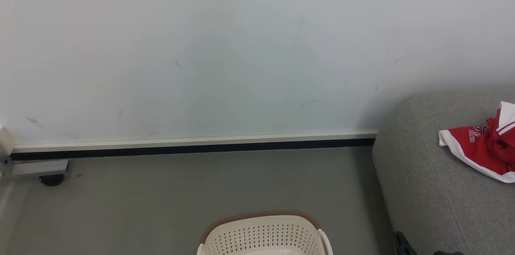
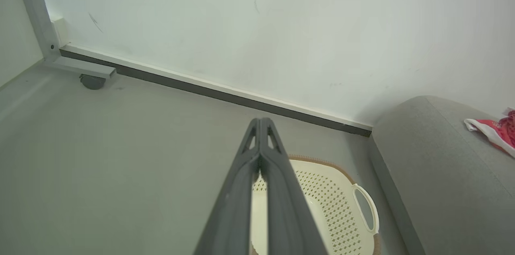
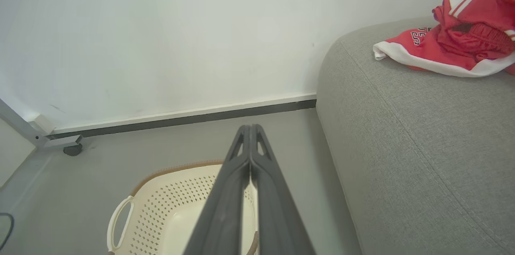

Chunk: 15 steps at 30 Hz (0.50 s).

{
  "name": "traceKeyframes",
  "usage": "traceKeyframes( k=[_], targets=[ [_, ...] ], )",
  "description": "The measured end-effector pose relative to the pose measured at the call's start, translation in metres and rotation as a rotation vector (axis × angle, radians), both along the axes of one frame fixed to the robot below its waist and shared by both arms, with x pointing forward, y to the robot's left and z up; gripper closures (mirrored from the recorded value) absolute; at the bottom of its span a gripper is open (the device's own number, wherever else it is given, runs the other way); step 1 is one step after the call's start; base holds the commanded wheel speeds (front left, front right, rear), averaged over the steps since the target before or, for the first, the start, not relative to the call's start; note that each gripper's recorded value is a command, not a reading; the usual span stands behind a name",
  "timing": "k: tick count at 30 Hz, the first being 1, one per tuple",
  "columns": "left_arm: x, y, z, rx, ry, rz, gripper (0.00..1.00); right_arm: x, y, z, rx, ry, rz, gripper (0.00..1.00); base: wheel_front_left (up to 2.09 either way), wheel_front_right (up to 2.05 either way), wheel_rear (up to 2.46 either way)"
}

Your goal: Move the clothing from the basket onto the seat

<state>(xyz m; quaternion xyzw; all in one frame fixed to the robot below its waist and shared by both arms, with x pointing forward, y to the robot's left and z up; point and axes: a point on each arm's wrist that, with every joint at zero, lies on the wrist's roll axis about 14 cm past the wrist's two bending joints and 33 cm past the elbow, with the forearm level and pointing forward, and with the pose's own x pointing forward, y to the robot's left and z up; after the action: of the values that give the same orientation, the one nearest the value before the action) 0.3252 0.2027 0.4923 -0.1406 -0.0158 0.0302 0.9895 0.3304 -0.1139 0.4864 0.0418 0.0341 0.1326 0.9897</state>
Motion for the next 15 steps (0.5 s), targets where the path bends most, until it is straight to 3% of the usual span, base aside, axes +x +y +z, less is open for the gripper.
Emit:
traceKeyframes(
  k=[15],
  targets=[
    [0.006,0.007,-0.004,-0.235,0.032,0.035,1.00,0.010,-0.014,0.005,0.273,0.048,-0.062,1.00,0.00,0.00,0.00]
  ],
)
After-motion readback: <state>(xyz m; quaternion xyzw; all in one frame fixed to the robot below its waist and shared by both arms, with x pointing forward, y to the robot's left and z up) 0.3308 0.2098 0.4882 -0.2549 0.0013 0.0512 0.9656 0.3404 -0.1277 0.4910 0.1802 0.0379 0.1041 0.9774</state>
